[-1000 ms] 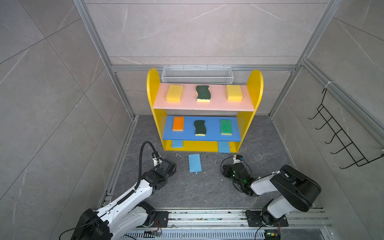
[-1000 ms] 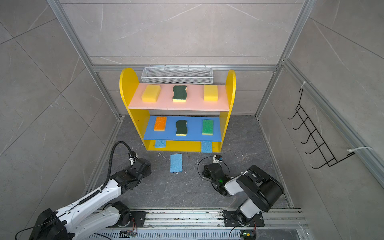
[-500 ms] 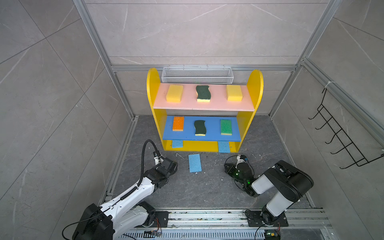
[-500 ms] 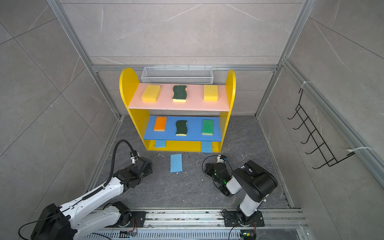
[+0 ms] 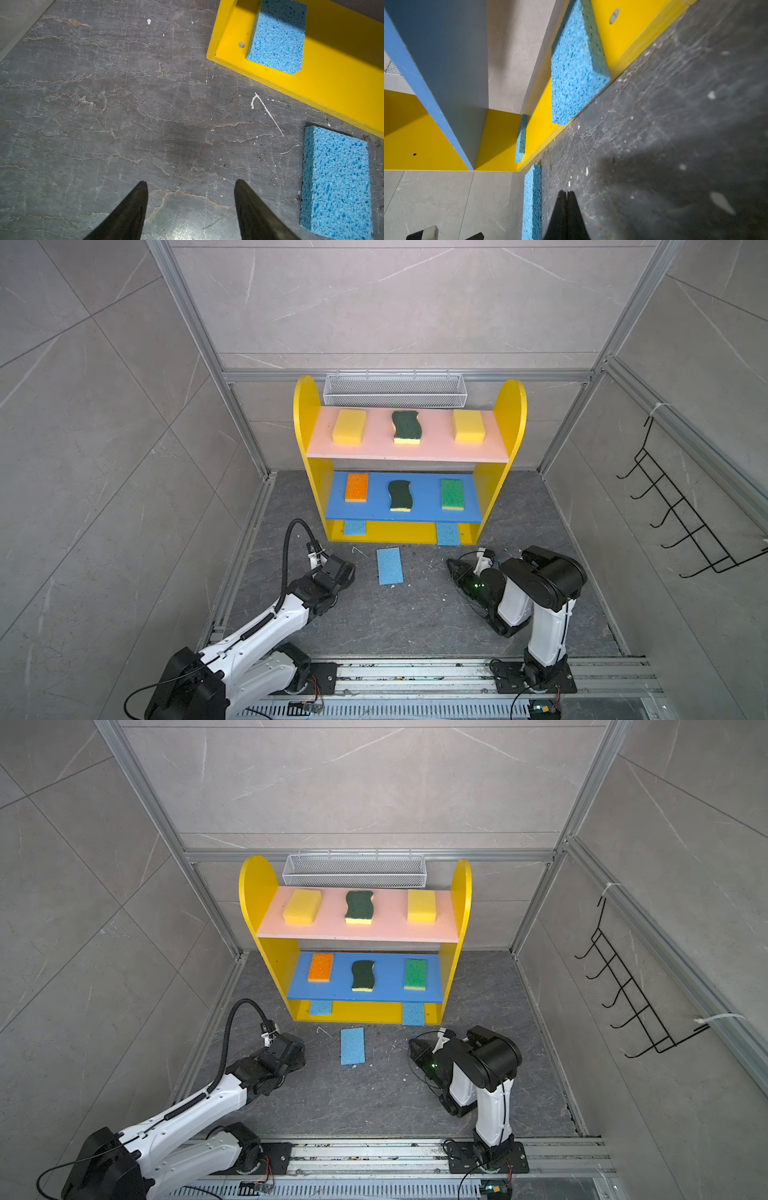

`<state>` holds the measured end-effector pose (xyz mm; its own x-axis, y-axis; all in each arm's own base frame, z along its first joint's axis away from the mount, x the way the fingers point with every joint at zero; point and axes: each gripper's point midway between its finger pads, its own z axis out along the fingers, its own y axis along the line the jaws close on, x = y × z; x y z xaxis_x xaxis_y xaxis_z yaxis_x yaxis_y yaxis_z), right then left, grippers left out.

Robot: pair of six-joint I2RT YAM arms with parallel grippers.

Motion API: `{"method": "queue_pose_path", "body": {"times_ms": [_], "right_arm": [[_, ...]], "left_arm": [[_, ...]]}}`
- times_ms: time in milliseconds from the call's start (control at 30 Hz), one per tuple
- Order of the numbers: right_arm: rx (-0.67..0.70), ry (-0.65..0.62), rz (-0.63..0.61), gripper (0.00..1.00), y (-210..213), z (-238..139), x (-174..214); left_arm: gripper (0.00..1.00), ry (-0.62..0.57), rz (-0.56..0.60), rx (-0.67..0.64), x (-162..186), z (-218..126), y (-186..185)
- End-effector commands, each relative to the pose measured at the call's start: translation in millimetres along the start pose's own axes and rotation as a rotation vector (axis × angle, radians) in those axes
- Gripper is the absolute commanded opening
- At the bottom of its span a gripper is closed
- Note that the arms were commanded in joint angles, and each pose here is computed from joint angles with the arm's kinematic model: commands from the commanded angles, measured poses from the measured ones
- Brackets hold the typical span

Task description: Place and organize the cleaning sponges onto the shelf

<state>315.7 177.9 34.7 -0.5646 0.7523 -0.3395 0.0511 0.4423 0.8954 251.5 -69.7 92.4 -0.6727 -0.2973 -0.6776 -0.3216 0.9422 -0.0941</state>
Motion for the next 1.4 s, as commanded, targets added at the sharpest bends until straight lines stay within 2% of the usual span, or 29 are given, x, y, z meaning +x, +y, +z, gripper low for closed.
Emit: {"method": "queue_pose_path", "body": {"times_ms": [0, 300, 767, 1133, 1367], "right_arm": [[0.184, 0.067, 0.046, 0.00, -49.1, -8.0, 19.3], [0.190, 0.022, 0.145, 0.00, -52.6, 8.7, 13.5], [0.200, -0.081, 0.203, 0.00, -55.5, 20.2, -3.5], [0.224, -0.162, 0.199, 0.00, -59.3, 22.7, -17.3], [0.244, -0.153, 0.197, 0.00, -58.6, 31.0, -16.0]], "left_arm": [[0.69, -0.031, -0.015, 0.027, -14.2, -8.0, -8.3], [0.69, -0.034, -0.028, 0.035, -15.6, -8.2, -10.4], [0.69, -0.038, -0.055, 0.035, -16.2, -10.3, -8.1], [0.69, -0.040, -0.058, 0.039, -18.9, -10.2, -11.5], [0.69, -0.038, -0.063, 0.038, -19.4, -9.5, -13.0]]}}
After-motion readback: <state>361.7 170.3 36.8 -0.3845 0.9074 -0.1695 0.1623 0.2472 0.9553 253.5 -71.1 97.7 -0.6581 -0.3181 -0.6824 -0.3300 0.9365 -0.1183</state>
